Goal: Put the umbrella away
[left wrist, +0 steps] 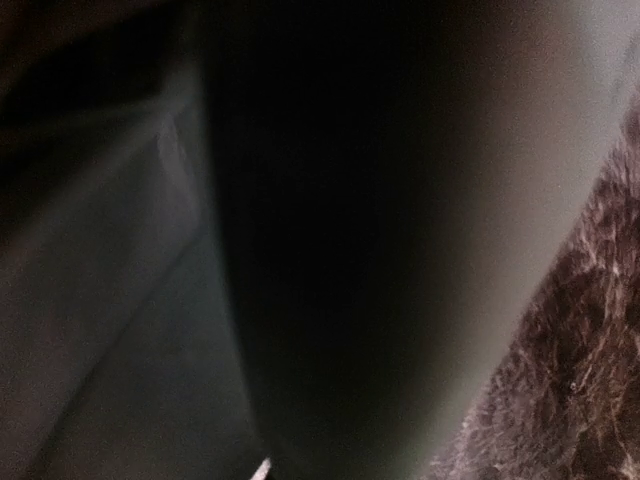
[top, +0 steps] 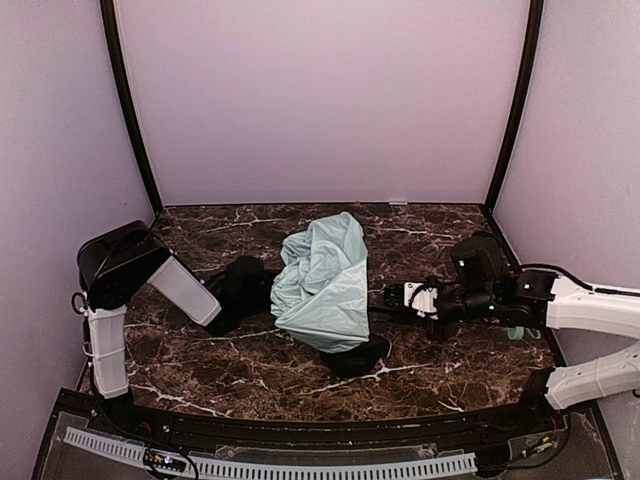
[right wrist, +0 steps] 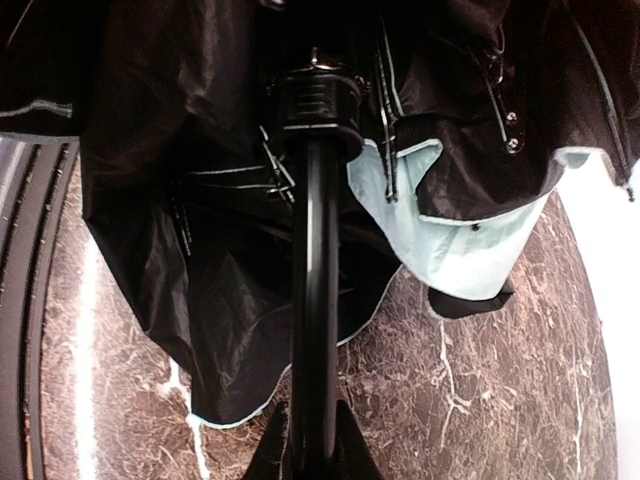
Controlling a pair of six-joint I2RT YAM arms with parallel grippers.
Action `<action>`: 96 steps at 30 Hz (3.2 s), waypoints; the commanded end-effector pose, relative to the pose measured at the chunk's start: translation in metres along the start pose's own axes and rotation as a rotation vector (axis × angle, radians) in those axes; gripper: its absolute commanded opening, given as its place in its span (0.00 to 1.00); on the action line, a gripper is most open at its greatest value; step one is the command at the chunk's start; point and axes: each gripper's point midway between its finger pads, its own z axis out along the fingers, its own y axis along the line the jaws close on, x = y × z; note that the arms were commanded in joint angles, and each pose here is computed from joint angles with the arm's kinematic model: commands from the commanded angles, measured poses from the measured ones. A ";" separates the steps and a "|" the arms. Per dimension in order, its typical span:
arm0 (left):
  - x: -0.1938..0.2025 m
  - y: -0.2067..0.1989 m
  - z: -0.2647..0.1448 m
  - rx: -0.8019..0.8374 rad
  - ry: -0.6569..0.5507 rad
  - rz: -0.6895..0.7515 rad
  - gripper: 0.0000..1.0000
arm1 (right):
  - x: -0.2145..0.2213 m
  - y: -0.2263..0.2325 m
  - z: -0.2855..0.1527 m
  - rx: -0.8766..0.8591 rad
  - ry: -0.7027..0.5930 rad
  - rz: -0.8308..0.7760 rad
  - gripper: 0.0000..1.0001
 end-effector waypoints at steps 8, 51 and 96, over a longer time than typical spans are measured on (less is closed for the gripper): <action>0.058 0.003 0.001 -0.071 0.191 0.245 0.49 | 0.026 0.005 0.029 0.087 0.093 -0.120 0.00; -0.179 0.014 -0.154 0.604 -0.190 -0.913 0.98 | 0.079 0.020 0.084 0.019 0.351 -0.105 0.46; -0.068 -0.107 -0.052 0.699 0.190 -0.977 0.65 | 0.008 0.065 0.157 -0.301 0.158 -0.136 0.74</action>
